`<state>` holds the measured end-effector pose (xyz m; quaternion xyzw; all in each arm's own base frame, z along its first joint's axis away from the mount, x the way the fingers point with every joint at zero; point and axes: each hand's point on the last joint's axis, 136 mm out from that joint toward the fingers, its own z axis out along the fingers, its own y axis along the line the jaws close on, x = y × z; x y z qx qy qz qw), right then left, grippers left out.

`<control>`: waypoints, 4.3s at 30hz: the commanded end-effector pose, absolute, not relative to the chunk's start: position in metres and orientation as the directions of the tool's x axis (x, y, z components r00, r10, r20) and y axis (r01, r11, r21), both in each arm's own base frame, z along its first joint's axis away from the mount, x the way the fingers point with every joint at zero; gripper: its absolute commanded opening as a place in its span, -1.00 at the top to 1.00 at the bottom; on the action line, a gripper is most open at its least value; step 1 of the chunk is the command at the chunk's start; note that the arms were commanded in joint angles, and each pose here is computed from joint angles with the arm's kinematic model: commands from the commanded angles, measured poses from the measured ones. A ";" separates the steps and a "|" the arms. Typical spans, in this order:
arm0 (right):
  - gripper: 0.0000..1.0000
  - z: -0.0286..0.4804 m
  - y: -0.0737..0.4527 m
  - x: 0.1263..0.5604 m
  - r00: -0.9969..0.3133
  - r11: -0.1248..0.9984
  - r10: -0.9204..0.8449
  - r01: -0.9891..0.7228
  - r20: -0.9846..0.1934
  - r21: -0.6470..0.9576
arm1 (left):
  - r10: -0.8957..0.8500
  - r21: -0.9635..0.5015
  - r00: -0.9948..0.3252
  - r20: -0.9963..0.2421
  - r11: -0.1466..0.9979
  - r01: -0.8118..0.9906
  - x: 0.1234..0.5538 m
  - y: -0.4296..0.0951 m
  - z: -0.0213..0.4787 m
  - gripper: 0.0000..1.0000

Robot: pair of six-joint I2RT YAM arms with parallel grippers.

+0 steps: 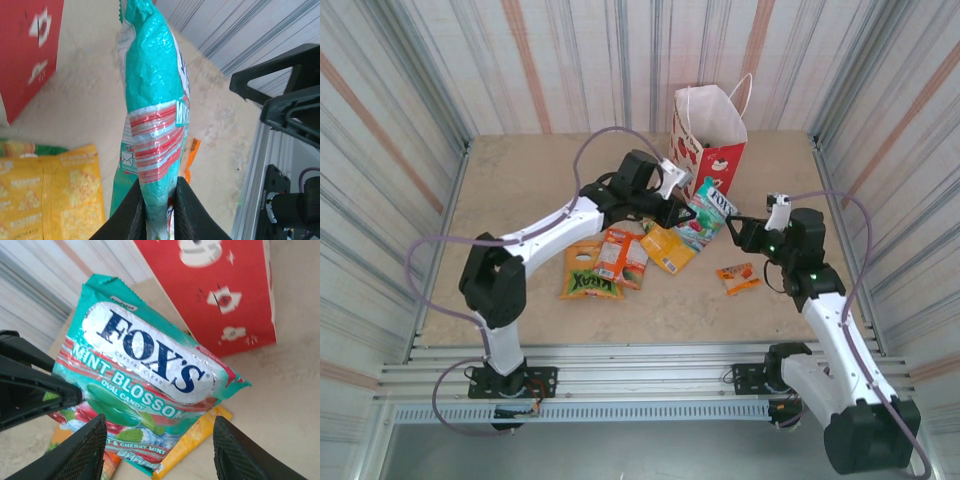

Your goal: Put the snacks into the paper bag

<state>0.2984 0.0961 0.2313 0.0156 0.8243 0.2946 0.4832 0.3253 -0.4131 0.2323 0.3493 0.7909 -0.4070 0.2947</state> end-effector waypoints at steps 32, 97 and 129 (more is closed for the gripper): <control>-0.46 0.326 0.152 0.261 -0.295 0.462 0.239 -0.803 -0.925 0.375 | -0.096 -0.340 -0.348 -0.932 -0.092 0.936 0.288 -0.402 0.371 1.00; 1.00 0.390 0.087 0.397 -0.078 0.925 0.200 -0.314 -0.977 0.214 | 0.061 -0.323 -0.421 -0.905 0.545 0.774 0.375 -0.346 0.309 -0.97; -0.08 0.358 0.120 0.508 -0.168 0.959 0.061 -0.265 -0.984 0.104 | 0.094 -0.274 -0.408 -0.908 0.602 0.750 0.390 -0.327 0.310 -0.97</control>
